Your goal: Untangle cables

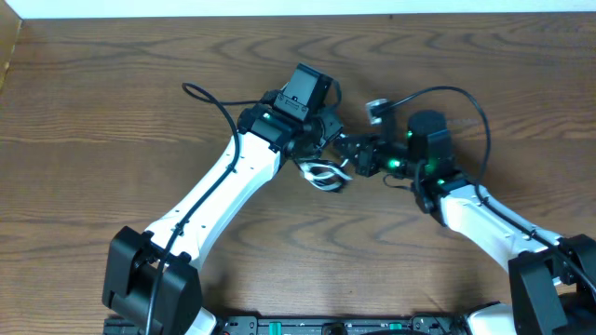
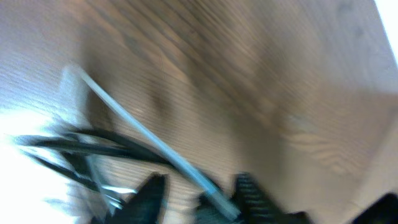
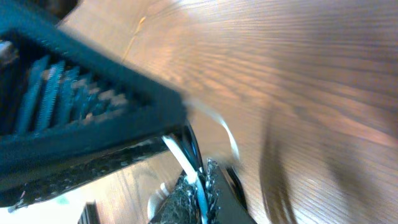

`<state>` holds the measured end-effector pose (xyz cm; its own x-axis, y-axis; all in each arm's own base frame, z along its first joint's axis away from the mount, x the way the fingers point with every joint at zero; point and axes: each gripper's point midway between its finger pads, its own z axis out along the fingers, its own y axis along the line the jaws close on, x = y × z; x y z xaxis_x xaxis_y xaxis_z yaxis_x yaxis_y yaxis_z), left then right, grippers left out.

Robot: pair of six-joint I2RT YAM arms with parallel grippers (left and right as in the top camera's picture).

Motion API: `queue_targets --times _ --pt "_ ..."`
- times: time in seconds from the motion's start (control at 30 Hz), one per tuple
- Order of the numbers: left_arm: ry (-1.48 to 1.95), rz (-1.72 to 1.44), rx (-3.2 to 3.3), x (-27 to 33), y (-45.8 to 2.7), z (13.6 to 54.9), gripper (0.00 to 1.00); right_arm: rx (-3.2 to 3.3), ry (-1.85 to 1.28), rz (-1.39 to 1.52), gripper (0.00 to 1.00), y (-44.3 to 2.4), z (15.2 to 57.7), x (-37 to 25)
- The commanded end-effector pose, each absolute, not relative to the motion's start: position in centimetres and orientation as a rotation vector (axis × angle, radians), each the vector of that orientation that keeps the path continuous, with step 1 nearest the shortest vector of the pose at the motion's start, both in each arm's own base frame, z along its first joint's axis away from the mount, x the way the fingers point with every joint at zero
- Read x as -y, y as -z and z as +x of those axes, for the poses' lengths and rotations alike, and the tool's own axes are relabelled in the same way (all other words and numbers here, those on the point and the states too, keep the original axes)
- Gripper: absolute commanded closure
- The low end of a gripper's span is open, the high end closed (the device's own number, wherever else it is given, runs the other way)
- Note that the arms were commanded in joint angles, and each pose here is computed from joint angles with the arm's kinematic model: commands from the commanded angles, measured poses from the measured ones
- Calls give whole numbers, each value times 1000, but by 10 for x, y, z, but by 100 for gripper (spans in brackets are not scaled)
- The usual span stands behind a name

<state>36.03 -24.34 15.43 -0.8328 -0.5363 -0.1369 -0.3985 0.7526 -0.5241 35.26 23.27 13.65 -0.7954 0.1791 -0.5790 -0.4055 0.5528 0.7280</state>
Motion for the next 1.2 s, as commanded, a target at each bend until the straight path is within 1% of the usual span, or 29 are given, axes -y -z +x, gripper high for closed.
queue_targets --times 0.0,0.03,0.1,0.3,0.43,0.53,0.7,0.9,1.0,1.13,1.17 --pt "710 -249 -2732 242 -157 358 36 -2206 -1179 -6 99 -130 370 -210" --pt "729 -222 -2735 242 -158 358 33 -2215 -1167 8 99 -128 371 -207" --pt "804 -134 -2739 242 -162 357 32 -2221 -1150 31 99 -125 372 -205" --pt "1000 -62 -2771 254 -166 345 32 -2230 -1132 159 99 -123 379 -198" --pt "1119 -57 -2850 267 -149 335 35 -2227 -1134 160 99 -123 380 -198" --pt "1144 -150 -2925 271 -127 335 39 -2227 -1134 159 99 -124 380 -198" --pt "1120 -266 -3002 272 -98 337 41 -2231 -1137 159 99 -123 379 -199" --pt "1151 -395 -2990 283 -81 350 43 -2242 -1135 163 99 -121 378 -198" --pt "1234 -409 -2997 299 -76 348 43 -2261 -1131 172 99 -117 375 -198" --pt "1288 -424 -3062 311 -59 337 53 -2273 -1126 174 99 -115 374 -197" --pt "1280 -431 -3079 311 -52 335 61 -2276 -1126 176 99 -114 374 -197"
